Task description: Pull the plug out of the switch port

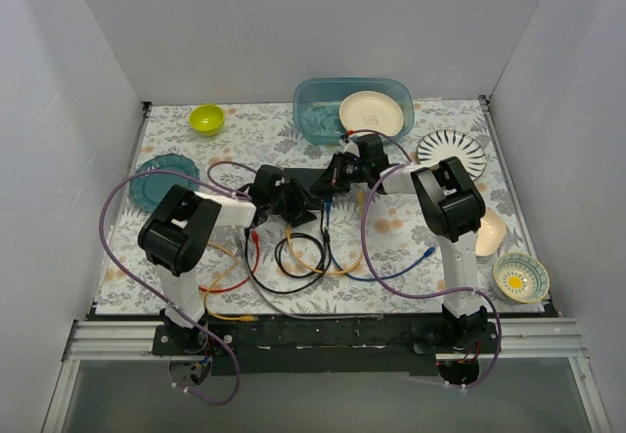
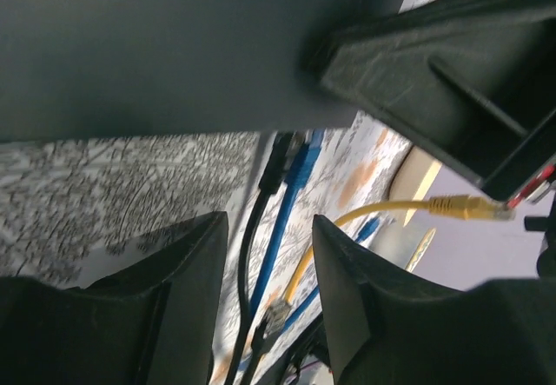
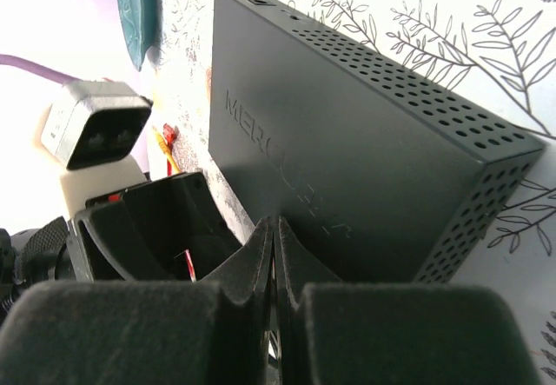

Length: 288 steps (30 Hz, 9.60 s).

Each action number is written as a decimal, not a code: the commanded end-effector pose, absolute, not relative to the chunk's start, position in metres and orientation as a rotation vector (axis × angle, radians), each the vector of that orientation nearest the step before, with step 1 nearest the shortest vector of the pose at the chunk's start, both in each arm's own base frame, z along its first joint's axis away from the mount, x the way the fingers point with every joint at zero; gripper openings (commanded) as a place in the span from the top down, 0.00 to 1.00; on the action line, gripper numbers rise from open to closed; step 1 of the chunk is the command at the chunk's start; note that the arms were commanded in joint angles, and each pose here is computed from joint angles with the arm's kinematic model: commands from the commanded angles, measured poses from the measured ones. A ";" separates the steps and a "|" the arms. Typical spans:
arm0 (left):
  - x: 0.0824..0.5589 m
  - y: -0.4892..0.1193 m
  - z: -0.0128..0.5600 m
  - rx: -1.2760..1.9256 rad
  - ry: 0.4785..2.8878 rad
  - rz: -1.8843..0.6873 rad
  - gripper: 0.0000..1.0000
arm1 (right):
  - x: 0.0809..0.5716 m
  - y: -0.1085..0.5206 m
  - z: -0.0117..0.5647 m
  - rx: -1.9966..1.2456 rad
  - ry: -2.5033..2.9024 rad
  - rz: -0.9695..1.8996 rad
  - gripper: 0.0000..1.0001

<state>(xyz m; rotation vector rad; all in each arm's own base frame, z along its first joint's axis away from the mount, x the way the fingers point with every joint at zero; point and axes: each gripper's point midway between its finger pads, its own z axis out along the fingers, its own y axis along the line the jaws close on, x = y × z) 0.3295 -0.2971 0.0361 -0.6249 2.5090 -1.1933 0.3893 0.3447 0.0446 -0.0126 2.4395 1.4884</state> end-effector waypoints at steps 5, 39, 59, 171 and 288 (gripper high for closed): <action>0.346 -0.288 0.002 -0.830 2.499 -1.061 0.56 | 0.371 0.316 -0.012 0.102 2.630 1.297 0.94; 0.358 -0.250 -0.036 -1.158 2.470 -0.870 0.66 | 0.370 0.314 -0.013 0.108 2.629 1.310 0.94; 0.346 -0.276 -0.028 -0.717 2.501 -1.118 0.66 | 0.374 0.313 -0.016 0.119 2.629 1.308 0.94; 0.362 -0.307 -0.015 -0.692 2.555 -1.092 0.80 | 0.366 0.302 -0.020 0.147 2.644 1.280 0.94; 0.139 -0.068 0.020 -1.476 2.378 -0.009 0.56 | 0.136 0.162 0.169 -0.212 2.314 0.845 0.84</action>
